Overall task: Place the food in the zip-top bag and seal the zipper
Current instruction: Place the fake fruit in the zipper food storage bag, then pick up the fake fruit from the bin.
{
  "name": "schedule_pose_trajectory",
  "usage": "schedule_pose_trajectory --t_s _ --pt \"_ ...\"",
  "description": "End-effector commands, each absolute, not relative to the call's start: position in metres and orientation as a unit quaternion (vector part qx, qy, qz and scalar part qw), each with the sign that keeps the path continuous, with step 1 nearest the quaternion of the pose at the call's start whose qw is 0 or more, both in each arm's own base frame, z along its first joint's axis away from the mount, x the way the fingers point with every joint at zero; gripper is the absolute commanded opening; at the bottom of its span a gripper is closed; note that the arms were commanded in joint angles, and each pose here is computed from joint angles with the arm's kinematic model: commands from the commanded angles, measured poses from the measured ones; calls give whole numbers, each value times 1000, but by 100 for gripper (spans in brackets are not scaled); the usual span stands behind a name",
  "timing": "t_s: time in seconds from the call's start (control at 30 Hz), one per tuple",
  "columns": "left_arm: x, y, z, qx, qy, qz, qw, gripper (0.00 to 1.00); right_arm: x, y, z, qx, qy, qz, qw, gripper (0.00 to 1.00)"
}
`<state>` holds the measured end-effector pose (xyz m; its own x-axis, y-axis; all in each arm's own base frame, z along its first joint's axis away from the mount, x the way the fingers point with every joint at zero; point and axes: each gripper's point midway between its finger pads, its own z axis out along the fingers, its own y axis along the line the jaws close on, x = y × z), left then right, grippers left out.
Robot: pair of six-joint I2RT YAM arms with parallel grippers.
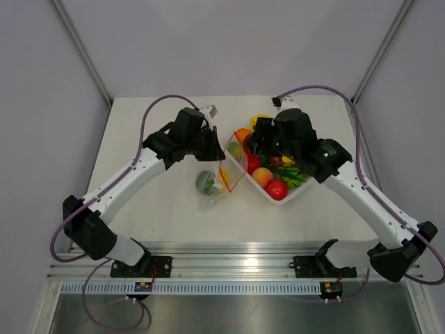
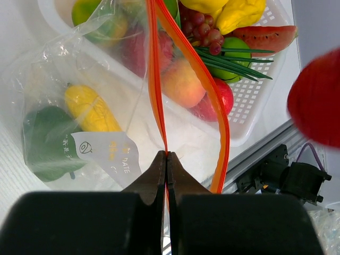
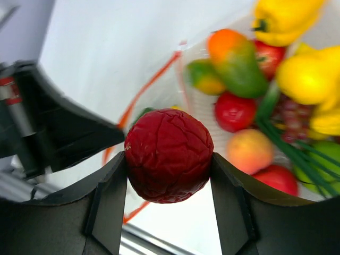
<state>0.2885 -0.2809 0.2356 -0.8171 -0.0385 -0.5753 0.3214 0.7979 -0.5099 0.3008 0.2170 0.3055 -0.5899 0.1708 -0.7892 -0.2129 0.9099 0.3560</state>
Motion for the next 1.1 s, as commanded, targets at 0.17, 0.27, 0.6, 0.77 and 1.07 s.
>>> schedule_pose_trajectory --t_s 0.17,0.27,0.6,0.77,1.07 --pt "287 -282 255 83 886 -324 322 0 289 287 272 -65 878 269 390 53" --pt "287 -282 255 84 885 -325 321 0 291 290 250 -69 890 256 370 62" --pt "286 -283 251 83 885 -329 319 0 315 239 274 -31 883 136 448 100" --pt "286 -285 252 86 885 -331 316 0 334 136 270 65 877 16 475 94" --pt "287 -290 248 88 885 -338 308 0 337 13 206 151 886 -125 421 86"
